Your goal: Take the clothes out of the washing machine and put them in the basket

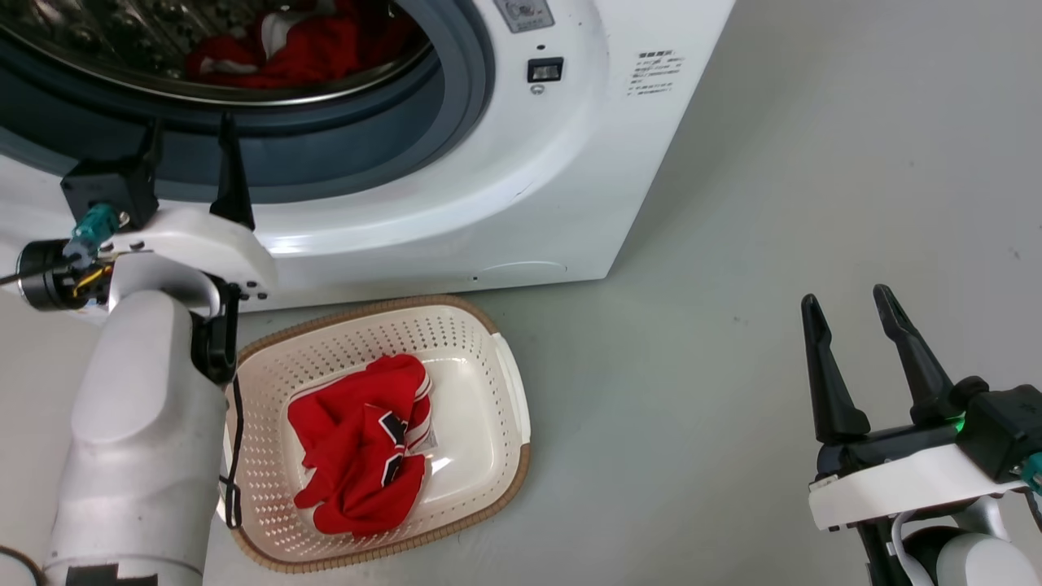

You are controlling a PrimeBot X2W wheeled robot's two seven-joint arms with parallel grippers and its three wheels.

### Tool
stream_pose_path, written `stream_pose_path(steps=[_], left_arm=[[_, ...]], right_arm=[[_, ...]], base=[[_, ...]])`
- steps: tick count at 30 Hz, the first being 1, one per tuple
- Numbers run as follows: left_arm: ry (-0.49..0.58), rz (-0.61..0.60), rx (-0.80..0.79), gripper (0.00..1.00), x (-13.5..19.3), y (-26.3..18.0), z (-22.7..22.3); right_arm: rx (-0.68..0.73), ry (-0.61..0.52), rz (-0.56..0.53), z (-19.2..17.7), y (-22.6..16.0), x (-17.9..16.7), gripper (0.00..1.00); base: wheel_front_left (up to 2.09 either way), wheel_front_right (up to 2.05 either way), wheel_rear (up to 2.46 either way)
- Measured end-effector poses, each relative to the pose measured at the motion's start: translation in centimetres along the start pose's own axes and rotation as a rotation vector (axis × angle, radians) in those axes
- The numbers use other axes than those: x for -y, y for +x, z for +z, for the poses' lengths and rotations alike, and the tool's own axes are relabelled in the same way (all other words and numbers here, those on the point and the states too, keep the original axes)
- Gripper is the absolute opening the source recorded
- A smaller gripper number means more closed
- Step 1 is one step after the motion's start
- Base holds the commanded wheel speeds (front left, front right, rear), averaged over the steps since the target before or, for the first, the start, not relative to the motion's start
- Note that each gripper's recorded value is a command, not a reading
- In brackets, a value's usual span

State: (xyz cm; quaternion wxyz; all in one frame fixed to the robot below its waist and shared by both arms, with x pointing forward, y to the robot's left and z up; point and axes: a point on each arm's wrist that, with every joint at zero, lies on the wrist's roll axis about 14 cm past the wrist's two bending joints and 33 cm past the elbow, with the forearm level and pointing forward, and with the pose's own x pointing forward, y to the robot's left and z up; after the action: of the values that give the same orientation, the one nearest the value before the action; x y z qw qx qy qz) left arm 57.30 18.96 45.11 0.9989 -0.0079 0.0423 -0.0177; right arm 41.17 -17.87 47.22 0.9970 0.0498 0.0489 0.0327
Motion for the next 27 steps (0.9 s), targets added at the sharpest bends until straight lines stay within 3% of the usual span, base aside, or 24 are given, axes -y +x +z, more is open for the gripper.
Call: stream_pose_path(steps=[14, 27], left_arm=[[0.019, -0.025, -0.157, 1.0, 0.4, 5.5, -5.0], [0.077, -0.054, -0.369, 1.0, 1.4, 11.7, -10.0]], right_arm=[[-0.078, 0.014, 0.035, -3.4, 2.5, -0.9, 1.0], [-0.156, 0.049, -0.036, -7.2, 1.9, 1.3, 1.0]], base=[[0.0, 0.0, 0.0], [0.0, 0.0, 0.0]])
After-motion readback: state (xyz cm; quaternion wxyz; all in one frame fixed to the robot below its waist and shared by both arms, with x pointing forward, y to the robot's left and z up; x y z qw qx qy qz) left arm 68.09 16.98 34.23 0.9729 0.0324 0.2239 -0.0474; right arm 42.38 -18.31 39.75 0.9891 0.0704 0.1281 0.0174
